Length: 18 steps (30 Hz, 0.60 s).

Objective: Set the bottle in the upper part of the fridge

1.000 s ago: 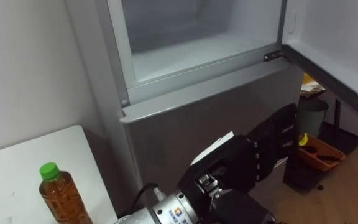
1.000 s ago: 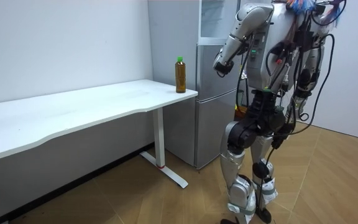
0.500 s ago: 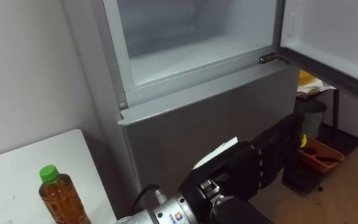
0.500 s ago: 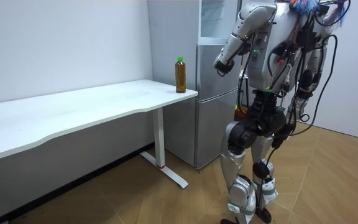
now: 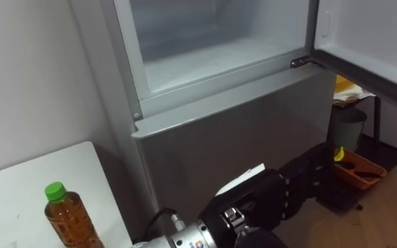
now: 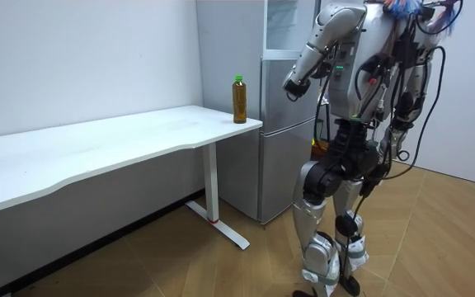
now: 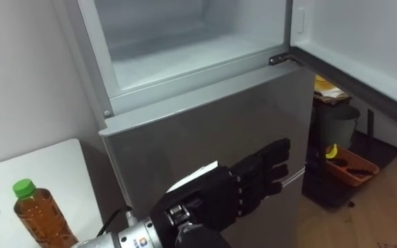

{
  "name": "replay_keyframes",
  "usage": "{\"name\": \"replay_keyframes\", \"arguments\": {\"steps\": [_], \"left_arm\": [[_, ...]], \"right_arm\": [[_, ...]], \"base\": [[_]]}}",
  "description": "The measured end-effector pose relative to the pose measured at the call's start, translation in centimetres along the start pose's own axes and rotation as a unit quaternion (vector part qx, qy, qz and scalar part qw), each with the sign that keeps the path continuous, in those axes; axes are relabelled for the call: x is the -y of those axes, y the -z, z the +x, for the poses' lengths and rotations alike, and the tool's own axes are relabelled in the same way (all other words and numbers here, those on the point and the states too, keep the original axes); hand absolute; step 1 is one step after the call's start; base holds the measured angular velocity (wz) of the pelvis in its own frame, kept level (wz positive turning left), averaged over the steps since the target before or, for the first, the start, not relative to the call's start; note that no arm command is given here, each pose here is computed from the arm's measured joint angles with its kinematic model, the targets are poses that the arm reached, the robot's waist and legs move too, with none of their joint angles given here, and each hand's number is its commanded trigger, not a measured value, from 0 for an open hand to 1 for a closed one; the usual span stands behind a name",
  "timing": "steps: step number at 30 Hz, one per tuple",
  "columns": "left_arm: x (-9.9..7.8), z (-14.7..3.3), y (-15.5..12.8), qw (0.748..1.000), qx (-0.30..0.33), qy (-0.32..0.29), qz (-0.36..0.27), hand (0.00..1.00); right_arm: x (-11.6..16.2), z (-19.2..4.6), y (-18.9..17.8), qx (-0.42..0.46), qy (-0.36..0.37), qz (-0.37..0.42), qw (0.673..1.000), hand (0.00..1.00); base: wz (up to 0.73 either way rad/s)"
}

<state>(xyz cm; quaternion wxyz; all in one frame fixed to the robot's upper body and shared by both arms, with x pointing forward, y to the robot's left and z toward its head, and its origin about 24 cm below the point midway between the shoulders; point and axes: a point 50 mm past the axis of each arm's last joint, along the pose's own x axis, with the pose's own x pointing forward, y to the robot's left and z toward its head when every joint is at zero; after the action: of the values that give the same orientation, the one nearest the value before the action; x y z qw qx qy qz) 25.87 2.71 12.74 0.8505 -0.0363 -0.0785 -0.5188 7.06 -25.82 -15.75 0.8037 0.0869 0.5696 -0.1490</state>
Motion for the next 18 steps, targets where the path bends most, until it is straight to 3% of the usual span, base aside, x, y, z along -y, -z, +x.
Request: {"name": "replay_keyframes", "arguments": {"steps": [8, 18], "left_arm": [[0.0, -0.9, 0.9, 0.999, -0.033, 0.014, 0.032, 0.00], [0.3, -4.3, 3.6, 0.996, -0.082, -0.042, 0.024, 0.00]], "right_arm": [[-0.2, 0.0, 0.0, 0.002, -0.015, -0.003, 1.000, 0.00], [-0.8, 0.0, 0.5, -0.005, -0.028, -0.018, 0.999, 0.00]], "base": [[0.09], [0.10]]}}
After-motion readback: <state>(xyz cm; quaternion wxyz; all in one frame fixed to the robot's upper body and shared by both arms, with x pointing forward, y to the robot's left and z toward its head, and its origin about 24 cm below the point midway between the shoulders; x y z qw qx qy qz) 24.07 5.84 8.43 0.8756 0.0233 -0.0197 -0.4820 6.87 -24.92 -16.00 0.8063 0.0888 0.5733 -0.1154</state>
